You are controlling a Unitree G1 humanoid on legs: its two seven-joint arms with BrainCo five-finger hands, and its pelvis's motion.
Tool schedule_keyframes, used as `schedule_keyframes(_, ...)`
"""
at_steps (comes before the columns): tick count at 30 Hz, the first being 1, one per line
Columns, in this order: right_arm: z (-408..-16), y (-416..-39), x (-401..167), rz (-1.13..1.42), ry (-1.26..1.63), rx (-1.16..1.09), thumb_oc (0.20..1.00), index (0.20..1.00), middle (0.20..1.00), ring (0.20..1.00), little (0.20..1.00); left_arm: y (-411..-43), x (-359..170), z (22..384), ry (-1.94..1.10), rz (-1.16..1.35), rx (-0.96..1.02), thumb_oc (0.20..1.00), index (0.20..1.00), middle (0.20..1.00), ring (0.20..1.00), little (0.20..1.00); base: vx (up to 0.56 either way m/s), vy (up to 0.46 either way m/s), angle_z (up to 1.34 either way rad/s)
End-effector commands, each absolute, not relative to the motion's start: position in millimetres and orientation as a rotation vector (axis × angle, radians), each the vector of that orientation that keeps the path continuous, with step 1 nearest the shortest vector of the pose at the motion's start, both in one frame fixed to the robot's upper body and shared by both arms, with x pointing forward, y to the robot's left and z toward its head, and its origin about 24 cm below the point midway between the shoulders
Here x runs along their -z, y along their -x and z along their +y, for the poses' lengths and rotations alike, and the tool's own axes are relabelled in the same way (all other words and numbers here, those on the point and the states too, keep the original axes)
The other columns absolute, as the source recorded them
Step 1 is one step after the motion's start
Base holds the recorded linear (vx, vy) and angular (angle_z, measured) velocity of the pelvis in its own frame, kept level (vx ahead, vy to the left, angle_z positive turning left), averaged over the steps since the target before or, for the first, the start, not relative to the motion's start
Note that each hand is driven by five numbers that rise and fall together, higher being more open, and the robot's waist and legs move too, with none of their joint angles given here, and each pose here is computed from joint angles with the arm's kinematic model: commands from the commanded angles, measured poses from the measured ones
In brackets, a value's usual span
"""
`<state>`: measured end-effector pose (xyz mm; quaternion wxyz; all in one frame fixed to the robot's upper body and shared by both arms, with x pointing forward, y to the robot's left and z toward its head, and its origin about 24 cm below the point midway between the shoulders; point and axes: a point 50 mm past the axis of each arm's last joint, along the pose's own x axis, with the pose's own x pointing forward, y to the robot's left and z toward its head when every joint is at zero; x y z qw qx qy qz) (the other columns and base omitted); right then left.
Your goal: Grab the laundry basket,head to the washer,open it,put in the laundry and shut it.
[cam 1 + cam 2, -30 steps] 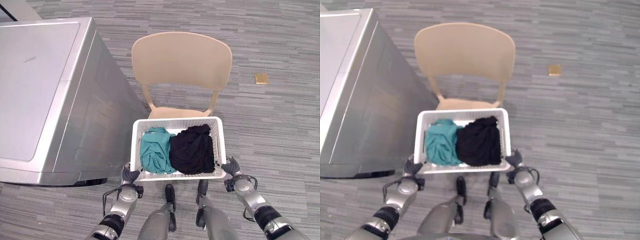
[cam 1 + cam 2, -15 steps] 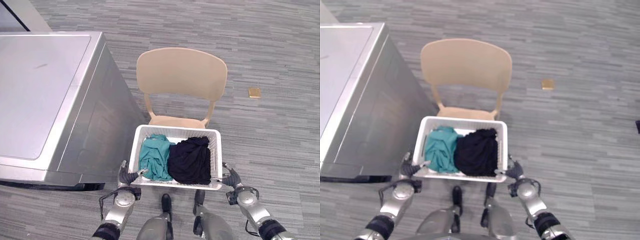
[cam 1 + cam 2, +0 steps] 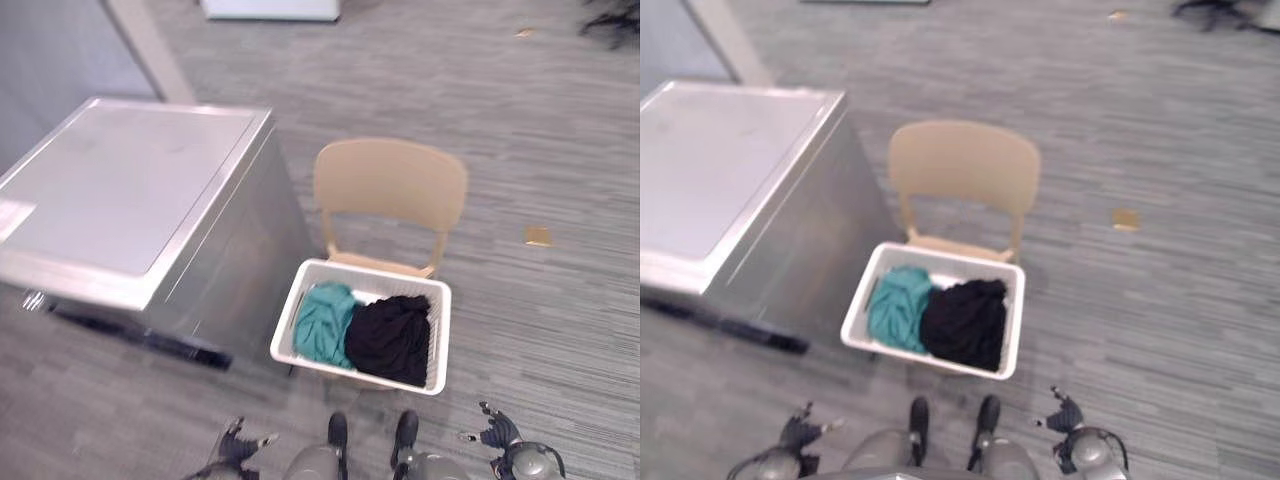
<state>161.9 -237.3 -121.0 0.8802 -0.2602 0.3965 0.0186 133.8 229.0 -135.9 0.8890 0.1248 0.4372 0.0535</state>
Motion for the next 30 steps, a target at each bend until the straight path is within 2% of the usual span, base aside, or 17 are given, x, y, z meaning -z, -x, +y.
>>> schedule_keyframes(1, -229.0, -183.3, 110.2, 0.736, 0.545, -0.045, 1.000, 1.000, 1.000, 1.000, 1.000, -155.3, 124.5, 227.6, -0.272, 0.806, -0.128, 1.000, 1.000, 1.000, 1.000, 1.000, -0.13, 0.319, 1.11)
schedule_keyframes(9, -230.6, -160.5, 124.2, 0.837, 0.469, 0.013, 1.000, 1.000, 1.000, 1.000, 1.000, -171.0, 117.8, 218.3, -0.284, 0.754, -0.081, 1.000, 1.000, 1.000, 1.000, 1.000, 0.05, 0.363, 0.87)
schedule_keyframes(13, -219.0, -162.0, 127.6, 0.846, 0.426, 0.012, 1.000, 1.000, 1.000, 1.000, 1.000, -172.9, 116.8, 224.5, -0.334, 0.758, -0.069, 1.000, 1.000, 1.000, 1.000, 1.000, 0.03, 0.375, 0.47)
schedule_keyframes(18, -184.0, -189.0, 113.9, 0.714, 0.421, -0.122, 1.000, 1.000, 1.000, 1.000, 1.000, -173.4, 108.5, 250.5, -0.414, 0.749, -0.104, 1.000, 1.000, 1.000, 1.000, 1.000, 0.05, 0.344, 0.47)
schedule_keyframes(27, -138.6, -237.4, 67.5, 0.418, 0.422, -0.287, 1.000, 1.000, 1.000, 1.000, 1.000, -166.0, 111.5, 248.6, -0.397, 0.757, -0.113, 1.000, 1.000, 1.000, 1.000, 1.000, 0.07, 0.104, 0.21)
schedule_keyframes(30, -122.1, -249.1, 58.5, 0.377, 0.392, -0.323, 1.000, 1.000, 1.000, 1.000, 1.000, -148.8, 119.8, 245.0, -0.333, 0.799, -0.139, 1.000, 1.000, 1.000, 1.000, 1.000, 0.14, -0.038, 0.78)
